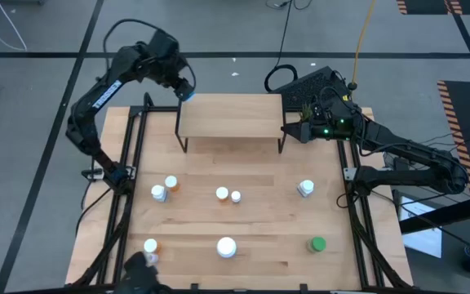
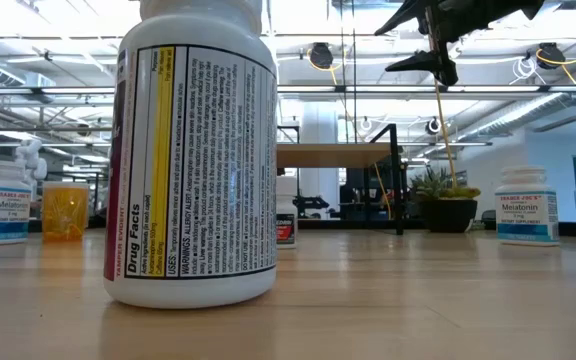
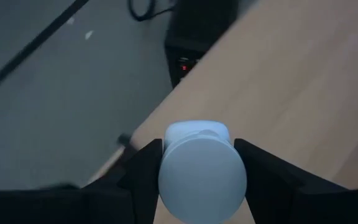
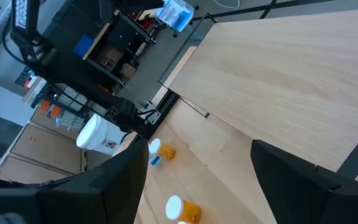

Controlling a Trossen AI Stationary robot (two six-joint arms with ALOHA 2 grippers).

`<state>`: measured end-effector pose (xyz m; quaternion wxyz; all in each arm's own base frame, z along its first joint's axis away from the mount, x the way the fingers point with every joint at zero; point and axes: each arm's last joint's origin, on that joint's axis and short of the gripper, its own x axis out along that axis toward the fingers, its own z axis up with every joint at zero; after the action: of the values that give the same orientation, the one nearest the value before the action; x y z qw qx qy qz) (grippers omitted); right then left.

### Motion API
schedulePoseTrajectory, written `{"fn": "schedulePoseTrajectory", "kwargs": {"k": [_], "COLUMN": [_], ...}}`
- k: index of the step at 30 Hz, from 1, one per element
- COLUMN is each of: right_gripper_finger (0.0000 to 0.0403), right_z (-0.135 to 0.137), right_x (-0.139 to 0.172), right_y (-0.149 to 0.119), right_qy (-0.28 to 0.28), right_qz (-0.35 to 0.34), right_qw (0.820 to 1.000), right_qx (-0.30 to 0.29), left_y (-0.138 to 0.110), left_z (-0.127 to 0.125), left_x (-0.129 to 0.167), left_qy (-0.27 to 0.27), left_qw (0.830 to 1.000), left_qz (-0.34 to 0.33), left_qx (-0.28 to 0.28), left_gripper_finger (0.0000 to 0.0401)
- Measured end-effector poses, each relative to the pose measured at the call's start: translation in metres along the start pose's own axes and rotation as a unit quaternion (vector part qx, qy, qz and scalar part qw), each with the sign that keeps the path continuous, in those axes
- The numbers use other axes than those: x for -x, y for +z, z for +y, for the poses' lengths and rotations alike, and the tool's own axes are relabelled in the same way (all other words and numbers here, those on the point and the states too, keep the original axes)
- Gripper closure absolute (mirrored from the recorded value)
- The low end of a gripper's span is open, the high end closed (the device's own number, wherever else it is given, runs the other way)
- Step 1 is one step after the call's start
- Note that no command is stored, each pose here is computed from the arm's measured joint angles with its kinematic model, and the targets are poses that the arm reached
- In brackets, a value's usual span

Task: Pick and place medicine bottles onto shelf by color
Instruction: Put the top left white and blue pill bottle on the shelf

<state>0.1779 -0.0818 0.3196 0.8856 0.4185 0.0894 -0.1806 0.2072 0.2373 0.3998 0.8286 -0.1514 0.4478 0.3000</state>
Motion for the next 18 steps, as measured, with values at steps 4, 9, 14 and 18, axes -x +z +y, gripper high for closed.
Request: {"fn": "schedulePoseTrajectory", "kwargs": {"k": [4,9,14,18], "right_gripper_finger": [0.0124,0.0124,0.0124,0.0124], "right_z": [0.000,0.000,0.000,0.000], "right_x": [0.000,0.000,0.000,0.000], "right_y": [0.000,0.000,0.000,0.000], "right_qy": [0.000,0.000,0.000,0.000], "right_qz": [0.000,0.000,0.000,0.000], "right_qw": [1.000,1.000,1.000,1.000], "right_qx": [0.005,0.013,0.016,0.020], "left_y": [0.009,0.011,0.012,0.013], "left_z": [-0.008,-0.013,-0.013,-0.013], "left_x": [-0.019,-0.045,-0.057,-0.064], "left_qy": [-0.009,-0.024,-0.024,-0.033], "left_qw": [0.996,0.984,0.975,0.959], "left_qz": [0.018,0.054,0.070,0.075], "left_qx": [-0.090,-0.169,-0.209,-0.272], "left_gripper_finger": [0.0202,0.0210,0.0206,0.0204]}}
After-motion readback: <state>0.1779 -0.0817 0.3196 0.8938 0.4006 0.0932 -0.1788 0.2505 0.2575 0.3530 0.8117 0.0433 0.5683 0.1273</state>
